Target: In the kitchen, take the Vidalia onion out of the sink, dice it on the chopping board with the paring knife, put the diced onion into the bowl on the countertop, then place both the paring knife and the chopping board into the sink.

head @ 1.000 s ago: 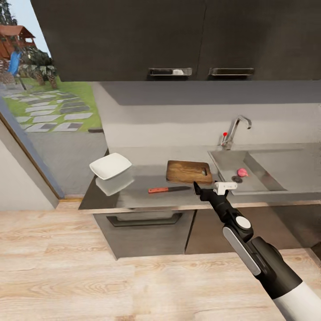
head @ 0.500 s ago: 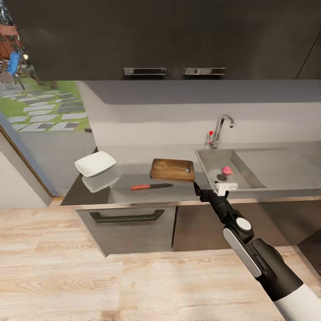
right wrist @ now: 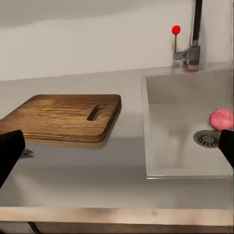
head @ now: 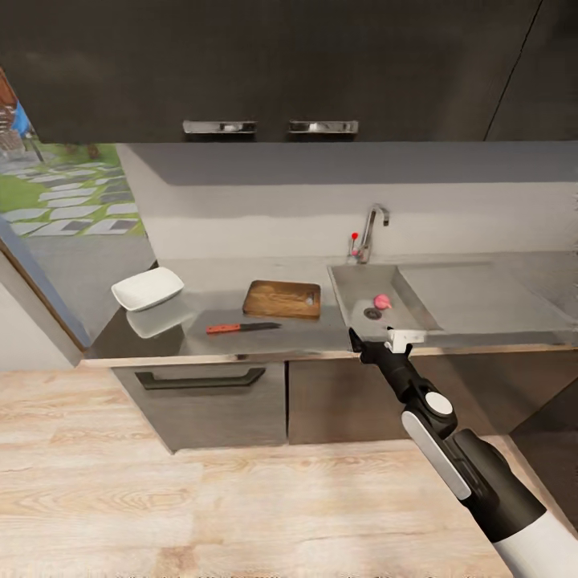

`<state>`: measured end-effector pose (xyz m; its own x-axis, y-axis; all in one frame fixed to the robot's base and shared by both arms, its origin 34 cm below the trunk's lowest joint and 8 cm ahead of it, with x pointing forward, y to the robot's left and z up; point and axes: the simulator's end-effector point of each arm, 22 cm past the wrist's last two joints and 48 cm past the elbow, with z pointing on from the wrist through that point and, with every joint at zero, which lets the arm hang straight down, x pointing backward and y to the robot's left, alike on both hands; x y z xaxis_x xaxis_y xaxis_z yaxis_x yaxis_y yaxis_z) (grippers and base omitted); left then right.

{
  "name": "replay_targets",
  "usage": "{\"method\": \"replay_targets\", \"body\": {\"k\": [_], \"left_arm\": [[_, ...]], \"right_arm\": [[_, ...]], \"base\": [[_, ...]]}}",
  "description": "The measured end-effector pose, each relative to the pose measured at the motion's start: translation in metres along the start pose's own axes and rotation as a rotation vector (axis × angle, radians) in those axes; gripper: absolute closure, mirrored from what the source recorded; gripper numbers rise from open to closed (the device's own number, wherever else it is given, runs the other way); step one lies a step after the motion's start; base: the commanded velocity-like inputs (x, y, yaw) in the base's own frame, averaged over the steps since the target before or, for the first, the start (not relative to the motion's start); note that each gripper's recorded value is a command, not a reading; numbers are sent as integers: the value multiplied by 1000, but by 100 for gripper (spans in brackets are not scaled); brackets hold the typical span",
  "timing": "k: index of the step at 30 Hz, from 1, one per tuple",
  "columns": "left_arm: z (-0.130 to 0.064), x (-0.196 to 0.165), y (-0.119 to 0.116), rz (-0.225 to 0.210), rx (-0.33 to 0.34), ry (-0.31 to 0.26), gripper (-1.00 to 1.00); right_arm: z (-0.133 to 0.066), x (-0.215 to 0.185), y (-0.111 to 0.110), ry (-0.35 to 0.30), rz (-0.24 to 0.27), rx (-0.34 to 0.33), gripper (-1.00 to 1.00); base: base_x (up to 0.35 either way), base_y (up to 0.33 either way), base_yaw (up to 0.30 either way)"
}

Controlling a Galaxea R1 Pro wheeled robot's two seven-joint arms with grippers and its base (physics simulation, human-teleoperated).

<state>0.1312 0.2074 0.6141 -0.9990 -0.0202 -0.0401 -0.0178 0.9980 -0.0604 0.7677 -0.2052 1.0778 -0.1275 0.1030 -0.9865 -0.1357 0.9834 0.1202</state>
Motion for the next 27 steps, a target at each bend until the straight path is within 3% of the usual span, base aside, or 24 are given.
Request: {"method": "replay_targets", "body": {"k": [7,15,24,27], "left_arm": [[0,-2,1,-1,-1,-3,-100],[0,-3,2,-2,-4,-6,-100],[0,-7,2,-4,-9,-13,-100],[0,-9,2,-4,-9,-18,-100]], "right_arm": [[-4,10,-1,18,3,2,-100],[-22,51,-5,82,3,17,-100],[-49,138,-42,195,-5,94,-100],[-58,164,-47,232,-11,79,-100]], "base": [[-60,-234,0],[-4,-27,0],[0,-1,0],[0,0,0]]}}
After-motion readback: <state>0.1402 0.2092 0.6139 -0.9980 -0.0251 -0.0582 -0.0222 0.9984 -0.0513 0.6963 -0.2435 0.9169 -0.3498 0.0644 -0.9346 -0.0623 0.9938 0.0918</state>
